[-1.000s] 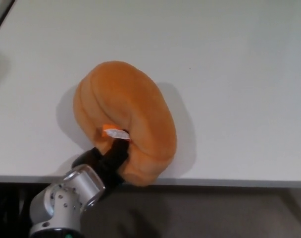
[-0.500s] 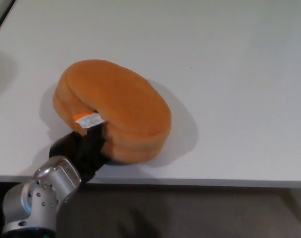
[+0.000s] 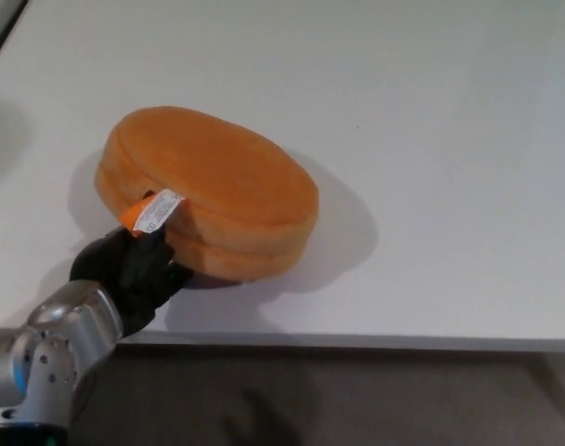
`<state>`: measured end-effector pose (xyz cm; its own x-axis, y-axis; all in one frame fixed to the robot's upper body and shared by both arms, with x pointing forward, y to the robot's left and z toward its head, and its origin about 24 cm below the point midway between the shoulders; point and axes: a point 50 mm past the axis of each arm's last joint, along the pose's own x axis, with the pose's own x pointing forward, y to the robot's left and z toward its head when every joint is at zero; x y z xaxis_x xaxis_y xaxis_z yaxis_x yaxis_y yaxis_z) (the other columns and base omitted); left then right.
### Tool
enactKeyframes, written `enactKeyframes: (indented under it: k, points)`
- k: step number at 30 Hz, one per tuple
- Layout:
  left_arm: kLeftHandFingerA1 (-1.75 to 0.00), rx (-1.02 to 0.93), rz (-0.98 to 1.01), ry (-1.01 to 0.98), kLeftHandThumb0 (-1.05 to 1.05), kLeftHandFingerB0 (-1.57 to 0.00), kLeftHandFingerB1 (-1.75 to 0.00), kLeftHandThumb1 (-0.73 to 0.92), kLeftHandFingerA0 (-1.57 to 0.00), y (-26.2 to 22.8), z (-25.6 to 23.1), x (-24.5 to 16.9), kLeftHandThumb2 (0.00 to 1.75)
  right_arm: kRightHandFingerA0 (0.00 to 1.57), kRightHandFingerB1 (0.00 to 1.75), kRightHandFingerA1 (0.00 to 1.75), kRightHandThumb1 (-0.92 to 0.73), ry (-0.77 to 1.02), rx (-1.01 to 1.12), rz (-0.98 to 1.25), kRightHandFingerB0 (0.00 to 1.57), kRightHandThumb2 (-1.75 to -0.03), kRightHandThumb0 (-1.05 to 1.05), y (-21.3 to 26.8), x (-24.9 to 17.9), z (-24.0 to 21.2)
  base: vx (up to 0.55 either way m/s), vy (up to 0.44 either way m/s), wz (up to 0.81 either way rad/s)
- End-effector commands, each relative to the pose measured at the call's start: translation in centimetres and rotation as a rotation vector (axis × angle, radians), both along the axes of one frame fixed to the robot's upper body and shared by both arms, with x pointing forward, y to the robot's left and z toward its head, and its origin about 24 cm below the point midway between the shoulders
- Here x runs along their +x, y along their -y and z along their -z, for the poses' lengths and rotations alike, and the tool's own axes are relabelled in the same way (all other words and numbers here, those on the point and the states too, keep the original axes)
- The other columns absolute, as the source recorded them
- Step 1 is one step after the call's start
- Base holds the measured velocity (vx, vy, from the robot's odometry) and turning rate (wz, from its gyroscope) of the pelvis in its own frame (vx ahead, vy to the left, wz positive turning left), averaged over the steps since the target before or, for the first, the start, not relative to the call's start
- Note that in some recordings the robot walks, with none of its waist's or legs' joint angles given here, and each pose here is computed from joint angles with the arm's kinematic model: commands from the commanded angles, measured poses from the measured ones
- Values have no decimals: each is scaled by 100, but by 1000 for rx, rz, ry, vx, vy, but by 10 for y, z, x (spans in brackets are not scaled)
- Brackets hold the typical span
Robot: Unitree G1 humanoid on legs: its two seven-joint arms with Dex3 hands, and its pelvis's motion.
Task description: A soft plate is kept in the center of the table close to the robot and the robot uses its left hand to pick up the plate, turns it upside down and places it back on the table
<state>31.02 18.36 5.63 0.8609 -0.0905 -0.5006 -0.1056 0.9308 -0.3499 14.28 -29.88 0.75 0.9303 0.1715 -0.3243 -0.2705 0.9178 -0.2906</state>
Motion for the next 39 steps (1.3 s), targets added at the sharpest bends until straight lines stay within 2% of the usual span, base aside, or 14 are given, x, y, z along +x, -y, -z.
enactKeyframes:
  k: [1,6,7,8,13,16,19,29,30,31,36,37,38,39]
  points:
    - [0,-21,133,-7,-104,0,0,92,0,-7,-2,-4,70,46,48,56,-75,15,1,-2,26,-110,-89,0,2,-1,0,0,0]
    - [-3,-37,274,-49,-105,0,0,92,0,-13,-10,-2,74,52,36,46,-88,18,-4,-8,33,-67,-83,0,4,-3,0,0,0]
    - [-18,-32,303,-67,-105,0,0,75,0,-15,-13,-1,124,52,35,45,-88,14,-1,-6,33,-67,-83,0,4,-3,0,0,0]
    - [-21,-17,346,-90,-105,0,0,78,0,-18,-16,-1,123,47,47,56,-76,15,-2,-7,27,-109,-88,0,4,-3,0,0,0]
    - [-24,130,490,-161,-105,0,0,79,0,-33,-31,-1,122,54,35,45,-88,19,-5,-15,33,-67,-83,0,6,-4,0,0,0]
    - [-23,153,538,-175,-105,0,0,79,0,-36,-37,-4,121,48,47,56,-78,22,-12,-20,27,-110,-90,1,7,-4,0,0,0]
    - [-24,189,590,-174,-104,0,0,80,0,-40,-42,-11,119,53,35,45,-87,14,2,-14,32,-67,-84,1,6,-3,0,0,0]
    - [-20,205,594,-129,-104,0,0,78,0,-55,-45,-43,120,48,47,56,-77,7,1,-22,27,-109,-91,0,4,-1,0,0,0]
    - [-19,207,597,-121,-104,0,0,78,0,-57,-46,-46,119,54,35,46,-88,8,1,-23,33,-67,-83,0,4,-1,0,0,0]
    - [-20,215,601,-116,-103,0,0,77,0,-59,-47,-49,119,47,48,56,-77,9,0,-23,27,-110,-91,0,4,-1,0,0,0]
    - [-19,203,636,-88,-104,0,0,79,0,-66,-55,-68,120,54,36,47,-87,6,6,-21,33,-66,-84,0,4,-1,0,0,0]
    - [-19,212,641,-85,-104,0,0,79,0,-68,-57,-71,120,49,48,57,-75,2,7,-18,28,-110,-90,0,4,-1,0,0,0]
    - [-19,228,658,-80,-103,0,0,78,0,-71,-62,-77,120,52,36,46,-88,-2,2,-23,33,-67,-84,-1,4,0,0,0,0]
    - [-19,231,666,-79,-103,0,0,77,0,-72,-64,-80,120,45,48,56,-74,-1,5,-23,26,-109,-86,-2,4,0,0,0,0]
